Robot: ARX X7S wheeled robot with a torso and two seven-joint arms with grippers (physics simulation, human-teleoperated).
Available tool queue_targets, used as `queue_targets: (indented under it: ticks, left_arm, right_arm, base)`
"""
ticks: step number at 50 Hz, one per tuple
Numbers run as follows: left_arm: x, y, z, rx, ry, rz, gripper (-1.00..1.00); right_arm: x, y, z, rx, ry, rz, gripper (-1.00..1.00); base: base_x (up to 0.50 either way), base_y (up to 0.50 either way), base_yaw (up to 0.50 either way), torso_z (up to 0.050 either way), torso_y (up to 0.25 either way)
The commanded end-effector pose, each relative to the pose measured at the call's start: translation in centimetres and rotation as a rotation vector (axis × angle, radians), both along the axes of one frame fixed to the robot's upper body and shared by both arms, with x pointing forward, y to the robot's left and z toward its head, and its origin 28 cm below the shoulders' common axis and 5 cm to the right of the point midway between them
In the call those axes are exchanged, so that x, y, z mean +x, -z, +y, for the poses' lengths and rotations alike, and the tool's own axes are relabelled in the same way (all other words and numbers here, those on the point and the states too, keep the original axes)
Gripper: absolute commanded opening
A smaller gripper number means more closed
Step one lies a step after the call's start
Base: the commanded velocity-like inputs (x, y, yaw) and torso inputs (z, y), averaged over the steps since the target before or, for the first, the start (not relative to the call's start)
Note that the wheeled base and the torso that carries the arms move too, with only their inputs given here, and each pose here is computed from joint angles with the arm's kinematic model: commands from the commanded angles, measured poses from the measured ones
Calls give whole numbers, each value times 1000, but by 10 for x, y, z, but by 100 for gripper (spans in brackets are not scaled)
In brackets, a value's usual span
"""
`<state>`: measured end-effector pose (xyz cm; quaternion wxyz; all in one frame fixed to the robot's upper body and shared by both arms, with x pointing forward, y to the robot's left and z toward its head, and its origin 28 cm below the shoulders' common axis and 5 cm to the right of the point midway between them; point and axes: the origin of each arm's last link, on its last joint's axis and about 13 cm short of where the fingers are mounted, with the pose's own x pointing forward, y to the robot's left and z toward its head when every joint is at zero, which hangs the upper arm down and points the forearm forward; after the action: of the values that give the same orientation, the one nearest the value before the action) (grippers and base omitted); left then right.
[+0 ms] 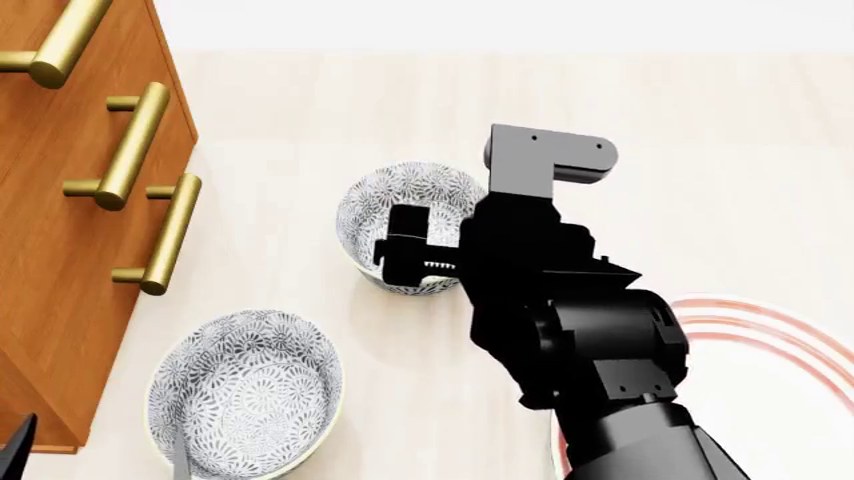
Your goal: Pick up the bowl and put it in the front on the plate.
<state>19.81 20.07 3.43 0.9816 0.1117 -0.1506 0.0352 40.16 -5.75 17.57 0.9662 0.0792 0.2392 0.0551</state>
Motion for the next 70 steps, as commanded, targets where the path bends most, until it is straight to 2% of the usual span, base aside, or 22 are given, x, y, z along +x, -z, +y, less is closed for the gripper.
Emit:
queue_targets:
  ticks: [1,21,22,47,55,61,68,69,70]
  left_arm:
    - [1,0,0,4,3,2,100]
    - [1,1,-1,7,7,8,100]
    - [1,0,-1,7,7,8,100]
    - [1,0,0,6,3,10,100]
    - [1,0,0,4,-3,6,100]
    - [1,-2,0,3,-7,3,100]
    - [1,-1,0,6,-6,2,100]
    - [1,-1,0,6,-3,3,100]
    - [1,-1,0,6,-3,3,100]
  right_arm:
    - [-1,2,4,29,-13,12,100]
    - [-1,10,5,63,-10,26,100]
    - [-1,10,5,64,-10,26,-100]
    - [-6,2,6,89,-21,-6,-100]
    - [-8,-15,3,92,-15,-66,-100]
    - [-12,-42,-7,89,4,-176,-100]
    - [-17,-60,-23,109,31,-228,-100]
    - [-22,-68,-34,107,44,-260,-100]
    - [-24,-69,-36,103,43,-269,-100]
  base:
    - [0,0,0,0,0]
    - [0,0,0,0,0]
    - [0,0,0,0,0]
    - [0,0,0,0,0]
    - [0,0,0,0,0]
    - [0,0,0,0,0]
    - [0,0,0,0,0]
    - [0,0,0,0,0]
    - [0,0,0,0,0]
